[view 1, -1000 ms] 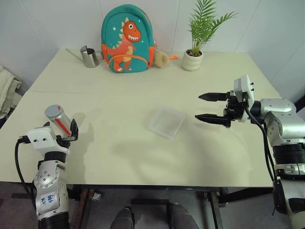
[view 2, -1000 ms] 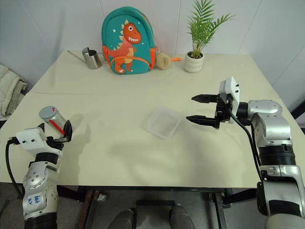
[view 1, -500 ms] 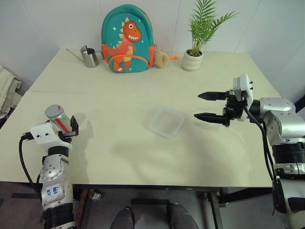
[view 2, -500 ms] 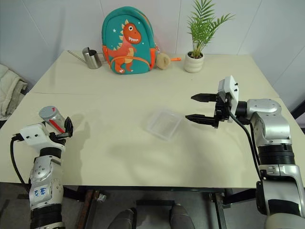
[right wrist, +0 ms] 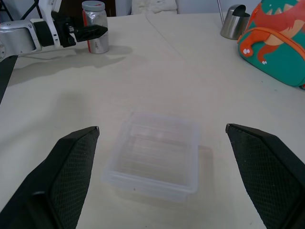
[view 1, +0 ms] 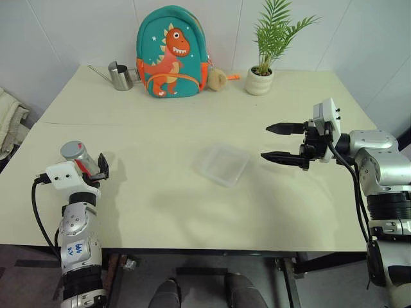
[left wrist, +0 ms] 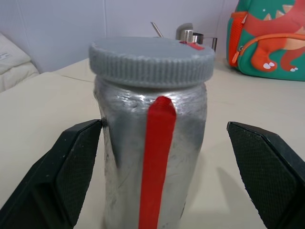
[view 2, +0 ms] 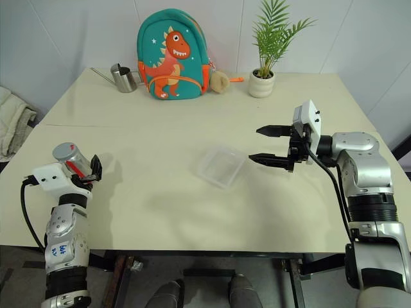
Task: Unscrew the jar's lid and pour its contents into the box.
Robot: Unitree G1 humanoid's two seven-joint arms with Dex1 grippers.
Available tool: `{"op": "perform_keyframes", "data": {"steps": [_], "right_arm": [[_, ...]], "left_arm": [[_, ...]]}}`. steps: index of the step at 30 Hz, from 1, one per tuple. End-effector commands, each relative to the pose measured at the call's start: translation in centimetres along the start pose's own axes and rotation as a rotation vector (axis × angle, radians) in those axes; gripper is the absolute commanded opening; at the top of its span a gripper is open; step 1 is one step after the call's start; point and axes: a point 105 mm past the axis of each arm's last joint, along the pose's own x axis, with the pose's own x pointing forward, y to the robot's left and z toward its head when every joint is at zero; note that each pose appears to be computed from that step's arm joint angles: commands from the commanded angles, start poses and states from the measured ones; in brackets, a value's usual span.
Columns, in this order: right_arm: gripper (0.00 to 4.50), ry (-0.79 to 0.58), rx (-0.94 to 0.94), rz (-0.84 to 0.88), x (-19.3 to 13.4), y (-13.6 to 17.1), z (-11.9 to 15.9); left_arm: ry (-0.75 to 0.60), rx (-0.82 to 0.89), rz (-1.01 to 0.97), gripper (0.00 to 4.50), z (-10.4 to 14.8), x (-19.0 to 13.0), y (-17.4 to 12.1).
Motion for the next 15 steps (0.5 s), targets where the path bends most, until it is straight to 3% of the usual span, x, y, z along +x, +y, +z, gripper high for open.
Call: {"op": "perform_keyframes", "data": {"steps": [1, 8, 15], "right_arm": [[4.50, -0.036, -0.043, -0.005, -0.20, -0.03, 1.45], [4.50, -0.035, -0.040, -0.008, -0.13, 0.00, 1.36], [4.50, -0.044, -0.040, -0.014, -0.01, 0.19, 1.47]], "left_arm": [[-0.040, 0.037, -0.023, 4.08, 1.08, 0.55, -0.18], [-0.055, 0.039, -0.056, 1.93, 1.17, 0.60, -0.65], [-0.091, 0.040, -0.075, 1.85, 1.97, 0.70, -0.62]]}}
